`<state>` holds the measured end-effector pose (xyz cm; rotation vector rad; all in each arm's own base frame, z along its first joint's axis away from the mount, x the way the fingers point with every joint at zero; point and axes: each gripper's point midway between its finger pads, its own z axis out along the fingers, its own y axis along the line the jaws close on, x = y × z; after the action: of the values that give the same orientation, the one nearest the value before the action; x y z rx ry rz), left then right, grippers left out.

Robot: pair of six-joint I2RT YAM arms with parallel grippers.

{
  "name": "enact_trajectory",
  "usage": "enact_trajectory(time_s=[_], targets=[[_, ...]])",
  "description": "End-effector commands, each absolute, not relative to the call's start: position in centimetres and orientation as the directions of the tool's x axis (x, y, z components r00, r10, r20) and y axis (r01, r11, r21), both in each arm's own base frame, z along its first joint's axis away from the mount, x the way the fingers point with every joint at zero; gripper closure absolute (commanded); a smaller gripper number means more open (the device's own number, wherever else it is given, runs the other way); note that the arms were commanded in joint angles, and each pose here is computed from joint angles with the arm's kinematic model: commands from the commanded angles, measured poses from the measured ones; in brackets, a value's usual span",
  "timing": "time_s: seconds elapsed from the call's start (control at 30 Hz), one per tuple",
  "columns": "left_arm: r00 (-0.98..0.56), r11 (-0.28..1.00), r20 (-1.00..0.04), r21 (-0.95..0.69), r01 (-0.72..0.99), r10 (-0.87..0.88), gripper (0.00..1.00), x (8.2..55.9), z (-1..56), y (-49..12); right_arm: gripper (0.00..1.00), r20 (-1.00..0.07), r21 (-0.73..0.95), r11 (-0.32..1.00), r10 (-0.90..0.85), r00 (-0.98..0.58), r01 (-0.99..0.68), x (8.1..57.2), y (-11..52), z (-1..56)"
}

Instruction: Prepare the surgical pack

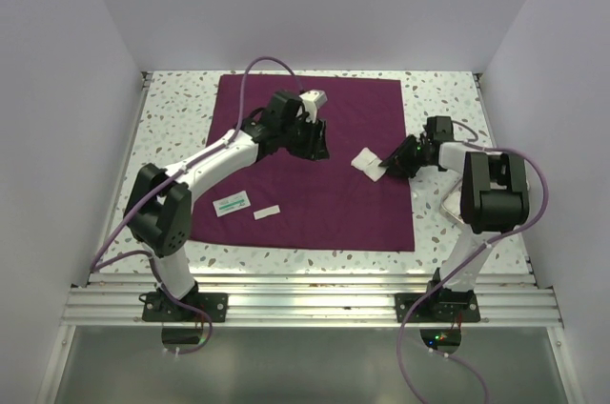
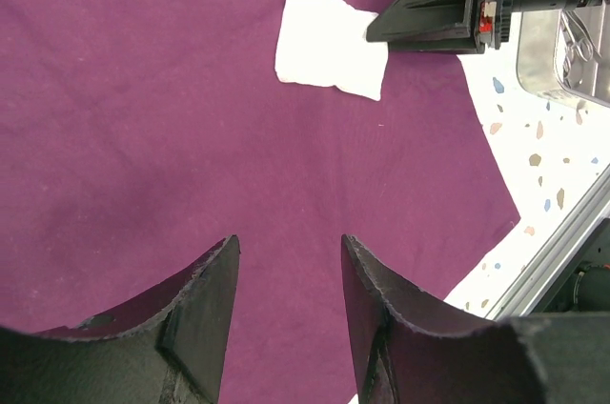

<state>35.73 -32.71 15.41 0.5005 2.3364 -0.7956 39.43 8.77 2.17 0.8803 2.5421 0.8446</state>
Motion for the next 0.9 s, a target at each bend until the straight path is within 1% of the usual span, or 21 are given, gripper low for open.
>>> enact_trajectory(time_s=[0.0, 0.03, 0.13, 0.17, 0.23, 0.27, 0.5, 0.6, 0.67, 0.7, 0.77, 0.83, 0.87], targets=[[-0.722, 0.728, -0.678, -0.425, 0.538, 0.137, 0.49, 35.5, 17.1, -32.4, 0.67, -0.119, 0.620, 0.634, 0.659, -0.743, 0.463, 40.9, 8.4, 1.7], [-0.724, 0.729, -0.676, -0.426, 0.535, 0.136, 0.50, 35.5, 17.0, -32.3, 0.68, -0.117, 0.619, 0.635, 0.656, -0.746, 0.462, 40.9, 8.5, 1.6], [-0.727, 0.727, -0.673, -0.430, 0.535, 0.137, 0.50, 35.5, 16.8, -32.2, 0.76, -0.118, 0.618, 0.639, 0.652, -0.749, 0.459, 41.2, 8.5, 1.9], [-0.729, 0.726, -0.670, -0.432, 0.535, 0.138, 0.50, 35.5, 16.8, -32.2, 0.83, -0.125, 0.619, 0.643, 0.648, -0.751, 0.451, 41.3, 8.4, 2.3], [-0.728, 0.723, -0.671, -0.435, 0.537, 0.137, 0.50, 35.5, 16.8, -32.3, 0.92, -0.134, 0.614, 0.654, 0.639, -0.758, 0.443, 41.3, 8.3, 3.0], [-0.728, 0.722, -0.672, -0.435, 0.538, 0.137, 0.50, 35.6, 16.9, -32.3, 1.00, -0.152, 0.621, 0.656, 0.637, -0.756, 0.428, 41.4, 8.3, 4.1], [-0.723, 0.714, -0.678, -0.440, 0.545, 0.134, 0.49, 36.0, 17.0, -32.6, 1.00, -0.209, 0.657, 0.666, 0.612, -0.763, 0.353, 40.4, 8.7, 9.9], [-0.724, 0.712, -0.677, -0.443, 0.544, 0.132, 0.50, 36.1, 16.9, -32.6, 1.00, -0.202, 0.690, 0.640, 0.620, -0.758, 0.339, 40.3, 9.5, 11.6], [-0.728, 0.711, -0.673, -0.448, 0.543, 0.132, 0.49, 36.1, 16.7, -32.7, 1.00, -0.190, 0.704, 0.619, 0.635, -0.748, 0.347, 40.4, 10.1, 12.0], [-0.726, 0.709, -0.676, -0.448, 0.544, 0.129, 0.50, 36.2, 16.8, -32.7, 1.00, -0.200, 0.715, 0.612, 0.642, -0.740, 0.338, 40.9, 10.2, 12.2], [-0.726, 0.707, -0.675, -0.450, 0.545, 0.130, 0.50, 36.2, 16.8, -32.8, 1.00, -0.172, 0.718, 0.595, 0.655, -0.736, 0.361, 41.3, 10.7, 11.3], [-0.725, 0.707, -0.676, -0.448, 0.547, 0.133, 0.50, 36.2, 16.8, -32.7, 1.00, -0.141, 0.743, 0.548, 0.689, -0.711, 0.384, 42.4, 10.9, 10.7], [-0.725, 0.707, -0.675, -0.447, 0.548, 0.135, 0.50, 36.2, 16.9, -32.7, 1.00, -0.127, 0.745, 0.547, 0.680, -0.722, 0.383, 42.2, 12.3, 10.1]])
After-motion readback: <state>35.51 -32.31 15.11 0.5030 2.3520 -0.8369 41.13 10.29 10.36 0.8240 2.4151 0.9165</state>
